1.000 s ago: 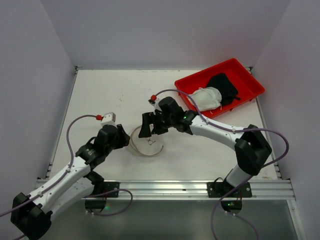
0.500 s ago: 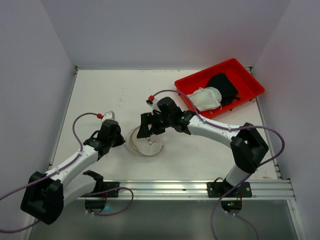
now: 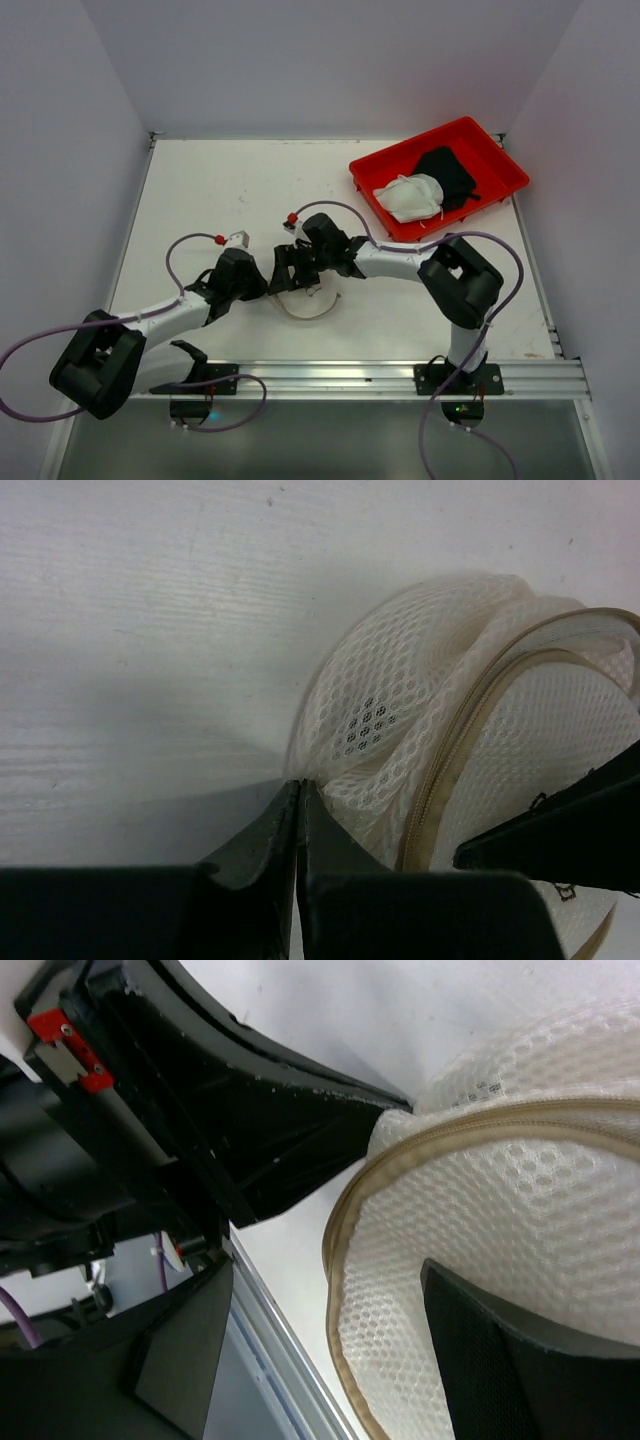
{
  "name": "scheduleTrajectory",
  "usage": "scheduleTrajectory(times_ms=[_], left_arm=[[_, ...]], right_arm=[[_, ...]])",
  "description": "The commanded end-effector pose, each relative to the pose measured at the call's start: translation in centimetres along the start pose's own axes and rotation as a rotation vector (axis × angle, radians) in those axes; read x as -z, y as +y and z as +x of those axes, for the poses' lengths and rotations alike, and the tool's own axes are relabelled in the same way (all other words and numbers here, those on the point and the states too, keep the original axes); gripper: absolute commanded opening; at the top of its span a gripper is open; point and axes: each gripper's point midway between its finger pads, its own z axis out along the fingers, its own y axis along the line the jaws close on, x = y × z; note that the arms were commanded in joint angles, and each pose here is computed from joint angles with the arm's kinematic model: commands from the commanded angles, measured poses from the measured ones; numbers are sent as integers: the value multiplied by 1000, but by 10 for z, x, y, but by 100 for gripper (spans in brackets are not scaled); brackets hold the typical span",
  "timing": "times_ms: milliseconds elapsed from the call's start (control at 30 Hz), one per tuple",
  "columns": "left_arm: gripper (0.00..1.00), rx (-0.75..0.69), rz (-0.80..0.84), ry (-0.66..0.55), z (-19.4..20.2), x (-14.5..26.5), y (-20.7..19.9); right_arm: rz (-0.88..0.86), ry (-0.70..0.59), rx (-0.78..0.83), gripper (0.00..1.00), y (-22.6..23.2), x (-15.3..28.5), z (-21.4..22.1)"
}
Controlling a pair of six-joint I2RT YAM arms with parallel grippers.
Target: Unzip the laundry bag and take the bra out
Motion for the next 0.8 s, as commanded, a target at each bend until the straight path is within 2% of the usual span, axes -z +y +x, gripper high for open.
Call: scheduleTrajectory(times_ms=[0, 333, 533, 667, 767], left_arm=[[5, 40, 74, 5, 8, -5, -17], [4, 54, 92, 29, 18, -10, -20], [9, 48, 75, -4, 8, -2, -20], [23, 28, 54, -58, -12, 7, -24], [31, 15, 19, -81, -24, 15, -23]], right_arm=[[-82, -44, 3, 77, 13, -6, -10], [-48, -43, -51, 77, -18, -13, 12], [-38, -128, 47, 77, 3, 18, -9], [-34, -229, 167, 78, 37, 55, -39], [-12, -259, 202, 80, 52, 74, -54]])
